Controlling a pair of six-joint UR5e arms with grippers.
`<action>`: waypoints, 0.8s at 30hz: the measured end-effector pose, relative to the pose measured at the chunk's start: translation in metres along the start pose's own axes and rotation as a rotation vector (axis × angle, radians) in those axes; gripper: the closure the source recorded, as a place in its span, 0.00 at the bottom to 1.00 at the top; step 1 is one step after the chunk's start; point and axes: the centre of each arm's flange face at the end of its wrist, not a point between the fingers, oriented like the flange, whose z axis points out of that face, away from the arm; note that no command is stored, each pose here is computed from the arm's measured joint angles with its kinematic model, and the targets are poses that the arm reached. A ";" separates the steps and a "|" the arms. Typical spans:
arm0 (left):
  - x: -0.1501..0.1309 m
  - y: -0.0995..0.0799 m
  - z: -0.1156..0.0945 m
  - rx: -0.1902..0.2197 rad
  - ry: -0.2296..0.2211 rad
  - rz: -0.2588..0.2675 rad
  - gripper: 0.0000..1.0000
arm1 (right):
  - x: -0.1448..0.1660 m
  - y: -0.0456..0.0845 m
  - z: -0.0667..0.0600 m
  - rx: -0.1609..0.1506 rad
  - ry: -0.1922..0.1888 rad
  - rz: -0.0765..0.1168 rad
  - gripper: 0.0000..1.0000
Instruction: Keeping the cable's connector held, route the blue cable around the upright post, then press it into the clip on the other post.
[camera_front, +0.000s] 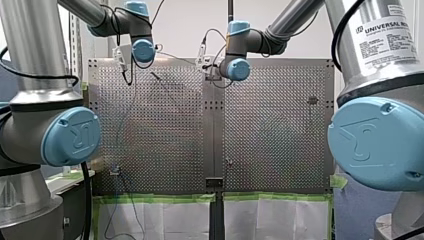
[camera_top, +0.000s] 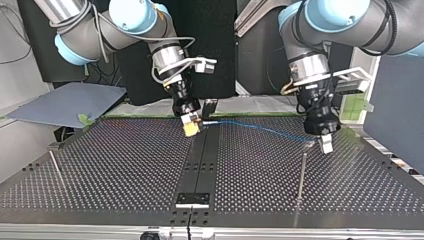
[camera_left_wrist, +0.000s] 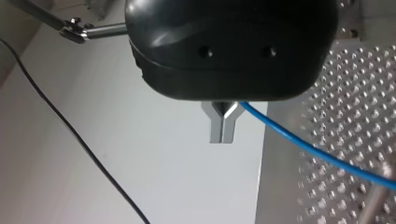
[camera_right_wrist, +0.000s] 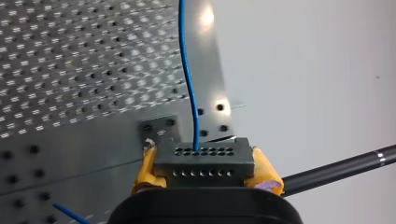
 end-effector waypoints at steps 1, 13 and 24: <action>-0.002 0.001 0.004 0.001 0.000 0.003 0.98 | 0.005 0.000 0.004 0.001 0.009 0.000 1.00; -0.033 0.024 0.063 -0.027 -0.034 -0.005 0.98 | 0.032 0.003 0.039 0.008 0.078 -0.005 1.00; -0.025 0.041 0.120 -0.019 -0.032 0.013 0.98 | 0.012 0.006 0.067 0.012 0.065 -0.005 1.00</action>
